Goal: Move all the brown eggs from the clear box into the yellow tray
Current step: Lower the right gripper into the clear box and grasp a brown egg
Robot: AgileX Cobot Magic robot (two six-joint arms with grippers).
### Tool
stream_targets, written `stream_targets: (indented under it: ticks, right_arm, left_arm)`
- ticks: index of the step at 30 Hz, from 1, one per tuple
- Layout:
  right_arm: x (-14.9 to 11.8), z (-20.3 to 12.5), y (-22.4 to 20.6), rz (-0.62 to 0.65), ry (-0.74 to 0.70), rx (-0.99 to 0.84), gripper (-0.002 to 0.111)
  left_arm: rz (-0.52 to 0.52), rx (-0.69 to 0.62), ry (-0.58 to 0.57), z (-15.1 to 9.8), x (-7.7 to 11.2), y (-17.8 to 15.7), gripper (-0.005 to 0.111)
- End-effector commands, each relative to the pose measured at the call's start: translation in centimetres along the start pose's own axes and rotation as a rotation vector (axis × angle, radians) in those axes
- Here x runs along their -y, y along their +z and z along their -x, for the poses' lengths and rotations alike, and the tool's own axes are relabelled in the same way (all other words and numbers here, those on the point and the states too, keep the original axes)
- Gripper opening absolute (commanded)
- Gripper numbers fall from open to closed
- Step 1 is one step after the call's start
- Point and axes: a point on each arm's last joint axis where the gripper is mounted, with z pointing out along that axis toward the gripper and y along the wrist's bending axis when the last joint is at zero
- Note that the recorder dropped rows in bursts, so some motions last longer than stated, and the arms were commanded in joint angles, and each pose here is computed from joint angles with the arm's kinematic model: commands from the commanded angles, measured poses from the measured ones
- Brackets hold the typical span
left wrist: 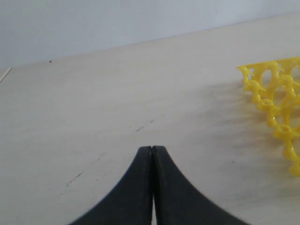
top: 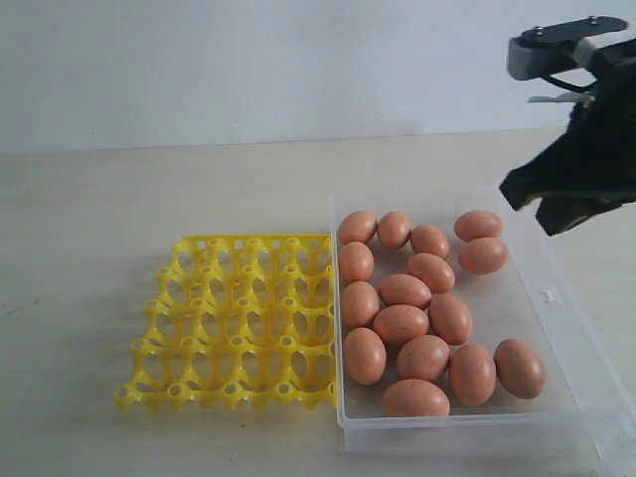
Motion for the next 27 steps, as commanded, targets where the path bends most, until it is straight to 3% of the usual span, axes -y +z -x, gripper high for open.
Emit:
stream_targets:
  ticks: [1,5,11,17,22,27]
  right_arm:
    - [-1.3,2.9,3.0,0.147,-0.033,-0.140,0.008]
    - [-2.9,4.7,6.3,0.110,-0.100,-0.098,0.013]
    - [-3.3,5.1,10.9,0.113,-0.008,-0.167,0.038]
    - [-2.9,5.8,13.6,0.062,0.070,-0.128,0.038]
    - [-1.4,5.2,14.2,0.004,0.048,-0.196,0.056]
    - [-1.2,5.2,14.2,0.000,0.067,-0.190,0.056]
  left_arm:
    - [0.001,0.012,-0.005,0.2,0.0,0.0,0.000]
    - [0.001,0.012,-0.005,0.2,0.0,0.0,0.000]
    - [0.001,0.012,-0.005,0.2,0.0,0.0,0.000]
    - [0.001,0.012,-0.005,0.2,0.0,0.0,0.000]
    - [0.001,0.012,-0.005,0.2,0.0,0.0,0.000]
    - [0.001,0.012,-0.005,0.2,0.0,0.0,0.000]
